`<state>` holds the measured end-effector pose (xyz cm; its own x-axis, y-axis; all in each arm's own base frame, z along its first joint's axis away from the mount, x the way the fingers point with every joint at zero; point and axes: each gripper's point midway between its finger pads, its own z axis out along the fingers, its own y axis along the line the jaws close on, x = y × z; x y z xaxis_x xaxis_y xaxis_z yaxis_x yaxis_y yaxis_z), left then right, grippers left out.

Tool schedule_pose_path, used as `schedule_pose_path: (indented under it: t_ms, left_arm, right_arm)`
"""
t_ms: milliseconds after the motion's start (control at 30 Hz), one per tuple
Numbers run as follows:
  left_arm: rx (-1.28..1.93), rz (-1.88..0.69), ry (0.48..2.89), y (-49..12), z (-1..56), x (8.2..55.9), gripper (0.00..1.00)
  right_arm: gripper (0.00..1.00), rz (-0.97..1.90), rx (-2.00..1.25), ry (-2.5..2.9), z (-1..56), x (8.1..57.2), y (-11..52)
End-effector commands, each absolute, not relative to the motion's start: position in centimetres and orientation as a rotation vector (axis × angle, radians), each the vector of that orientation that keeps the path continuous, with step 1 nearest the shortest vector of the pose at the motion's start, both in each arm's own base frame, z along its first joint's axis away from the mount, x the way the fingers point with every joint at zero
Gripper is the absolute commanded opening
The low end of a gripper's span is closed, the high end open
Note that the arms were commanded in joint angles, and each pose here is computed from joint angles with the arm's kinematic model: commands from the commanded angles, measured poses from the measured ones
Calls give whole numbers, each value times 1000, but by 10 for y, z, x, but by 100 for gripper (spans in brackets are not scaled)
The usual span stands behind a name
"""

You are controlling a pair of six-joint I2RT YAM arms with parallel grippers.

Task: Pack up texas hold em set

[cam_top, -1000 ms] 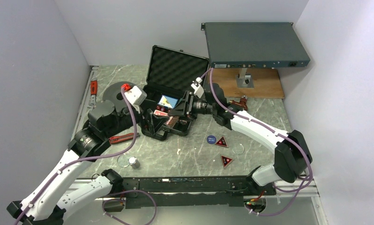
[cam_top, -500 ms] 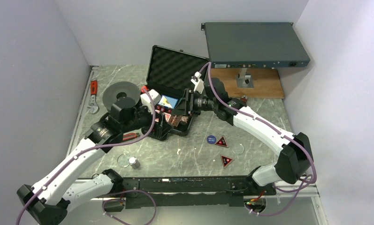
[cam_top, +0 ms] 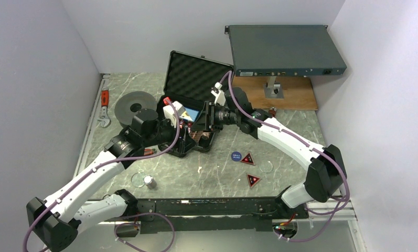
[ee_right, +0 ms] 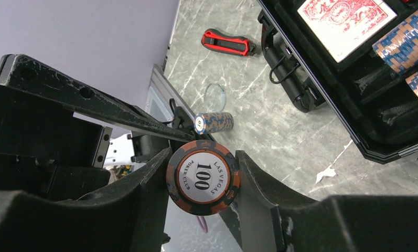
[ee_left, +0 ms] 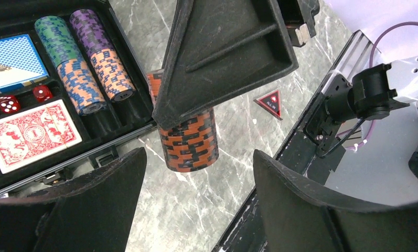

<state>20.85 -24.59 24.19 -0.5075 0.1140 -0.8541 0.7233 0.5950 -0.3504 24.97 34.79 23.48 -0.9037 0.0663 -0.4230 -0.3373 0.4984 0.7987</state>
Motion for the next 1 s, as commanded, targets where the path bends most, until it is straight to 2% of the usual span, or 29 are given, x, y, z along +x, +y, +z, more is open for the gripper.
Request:
schedule_pose_path:
  t_ms: [0,500,733,800,867,967]
  left_arm:
    - [645,-975,1921,-257,257,211,79]
    - [641,-972,1973,-268,244,227,65]
    - [647,-976,1960,-272,247,230,66]
    - [656,-981,1957,-273,247,230,64]
    - [658,-984,1958,-274,246,231,54]
    - [661,-995,1953,-277,246,232,29]
  right_arm:
    - [0,1482,-310,2175,289,251,359]
    - [0,1474,-325,2166,296,248,356]
    - [0,1460,-322,2189,287,250,356]
    - [0,1460,-322,2193,287,249,356]
    - [0,1453,-316,2192,287,249,355]
    - [0,1441,-317,2194,288,249,354]
